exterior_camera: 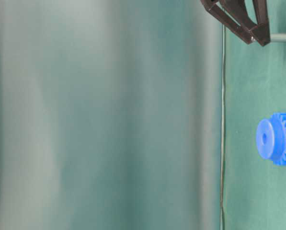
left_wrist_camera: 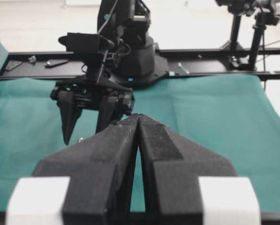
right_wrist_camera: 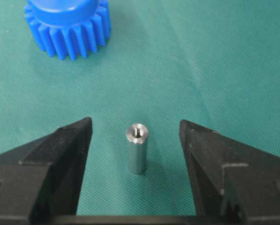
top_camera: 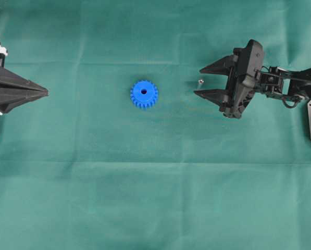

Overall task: Insert the shaft placed at a random location into the center hole of the small gear at another random location.
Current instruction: 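Lower the right gripper around the shaft and close on it, then lift the held shaft with the right gripper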

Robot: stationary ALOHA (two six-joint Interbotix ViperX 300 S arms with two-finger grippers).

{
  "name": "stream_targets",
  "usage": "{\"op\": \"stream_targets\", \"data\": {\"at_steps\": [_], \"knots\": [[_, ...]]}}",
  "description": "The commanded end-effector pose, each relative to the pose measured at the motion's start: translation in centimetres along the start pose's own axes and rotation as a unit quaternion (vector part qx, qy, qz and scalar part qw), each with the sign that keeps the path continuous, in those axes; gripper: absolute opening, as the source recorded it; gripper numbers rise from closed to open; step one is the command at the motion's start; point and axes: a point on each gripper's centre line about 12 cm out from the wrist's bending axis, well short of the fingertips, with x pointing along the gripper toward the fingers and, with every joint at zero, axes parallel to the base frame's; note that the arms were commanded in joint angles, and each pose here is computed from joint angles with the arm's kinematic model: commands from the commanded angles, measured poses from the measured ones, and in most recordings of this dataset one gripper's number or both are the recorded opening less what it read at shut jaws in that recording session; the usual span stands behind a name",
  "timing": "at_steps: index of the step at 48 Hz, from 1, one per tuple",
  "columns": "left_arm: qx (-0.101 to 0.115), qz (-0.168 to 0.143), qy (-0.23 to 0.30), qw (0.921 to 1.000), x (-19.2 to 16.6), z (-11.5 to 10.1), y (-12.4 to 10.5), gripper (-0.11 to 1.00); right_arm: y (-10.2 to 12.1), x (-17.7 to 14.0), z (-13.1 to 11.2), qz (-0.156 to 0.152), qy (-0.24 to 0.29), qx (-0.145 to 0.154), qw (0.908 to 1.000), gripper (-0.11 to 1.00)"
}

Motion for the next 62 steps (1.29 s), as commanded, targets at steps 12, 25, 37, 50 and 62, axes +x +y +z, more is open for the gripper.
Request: {"op": "stream_targets", "data": {"at_steps": [12, 25, 37, 50, 62], "knots": [[0.000, -0.002, -0.008, 1.0000, 0.2, 0.9, 0.0, 0.00, -0.1, 0.0, 0.7, -0.003, -0.018, -0.003, 0.9998, 0.36], [0.000, -0.002, -0.002, 1.0000, 0.2, 0.7, 0.0, 0.00, -0.1, 0.2, 0.9, -0.003, -0.019, -0.002, 0.9998, 0.13], [0.000, -0.002, 0.001, 1.0000, 0.2, 0.7, 0.0, 0.00, 0.0, -0.1, 1.9, -0.001, -0.022, 0.002, 0.9998, 0.13], [-0.001, -0.002, -0.001, 1.0000, 0.2, 0.8, 0.0, 0.00, 0.2, -1.7, 5.7, 0.006, -0.018, 0.000, 0.9998, 0.13], [-0.001, -0.002, 0.001, 1.0000, 0.2, 0.7, 0.0, 0.00, 0.2, -2.6, 6.8, 0.008, -0.021, 0.000, 0.9998, 0.13]]}}
